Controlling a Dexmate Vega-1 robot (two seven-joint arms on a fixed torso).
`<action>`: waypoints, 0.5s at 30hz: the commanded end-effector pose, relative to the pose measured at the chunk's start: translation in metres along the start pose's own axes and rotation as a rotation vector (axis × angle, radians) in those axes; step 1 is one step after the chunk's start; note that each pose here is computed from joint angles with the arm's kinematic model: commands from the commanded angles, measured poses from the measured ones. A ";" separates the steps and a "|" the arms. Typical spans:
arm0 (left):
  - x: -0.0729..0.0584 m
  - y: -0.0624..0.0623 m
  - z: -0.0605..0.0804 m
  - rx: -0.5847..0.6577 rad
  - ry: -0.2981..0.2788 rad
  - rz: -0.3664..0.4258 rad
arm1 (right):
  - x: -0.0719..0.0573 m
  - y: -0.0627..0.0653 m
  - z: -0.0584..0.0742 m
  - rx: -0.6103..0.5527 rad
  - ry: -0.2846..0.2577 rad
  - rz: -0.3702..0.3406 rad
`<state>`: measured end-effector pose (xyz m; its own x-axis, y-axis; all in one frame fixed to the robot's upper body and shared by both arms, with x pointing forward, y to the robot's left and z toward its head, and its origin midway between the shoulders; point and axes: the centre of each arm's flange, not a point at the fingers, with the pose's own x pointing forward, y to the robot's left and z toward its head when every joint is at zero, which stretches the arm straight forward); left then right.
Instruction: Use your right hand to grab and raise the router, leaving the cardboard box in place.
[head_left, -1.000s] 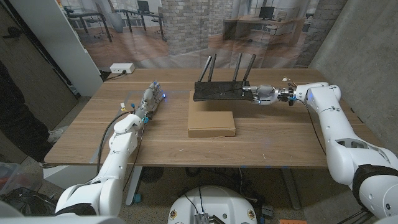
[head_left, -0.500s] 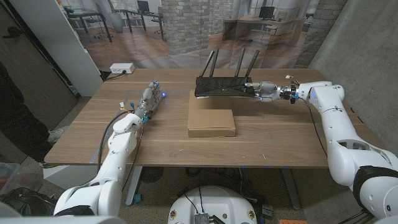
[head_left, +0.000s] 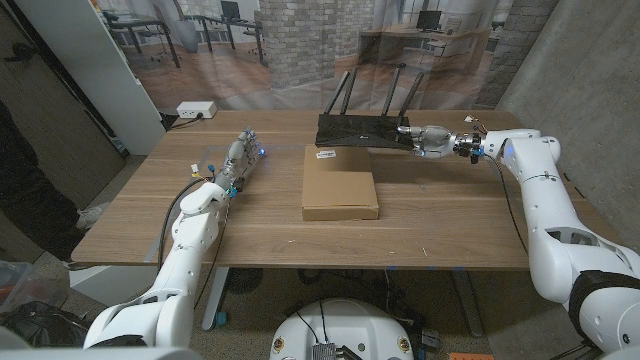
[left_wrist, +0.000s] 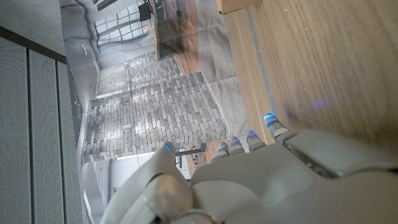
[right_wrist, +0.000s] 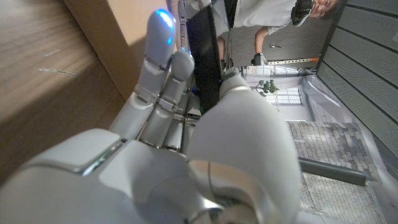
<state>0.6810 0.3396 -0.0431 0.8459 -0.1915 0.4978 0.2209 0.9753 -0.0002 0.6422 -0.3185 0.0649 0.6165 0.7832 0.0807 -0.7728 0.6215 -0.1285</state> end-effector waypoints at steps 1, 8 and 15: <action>-0.004 0.002 0.004 0.005 -0.008 -0.002 | -0.005 0.002 0.010 -0.019 -0.067 -0.020; -0.005 0.003 0.007 0.009 -0.016 -0.007 | -0.008 0.004 0.015 -0.030 -0.103 -0.034; -0.006 0.004 0.010 0.012 -0.022 -0.013 | -0.009 0.006 0.019 -0.037 -0.130 -0.043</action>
<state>0.6754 0.3431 -0.0399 0.8383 -0.1948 0.5093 0.2220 0.9750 0.0075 0.6339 -0.3207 0.0758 0.6205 0.7664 0.1660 -0.7524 0.6415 -0.1495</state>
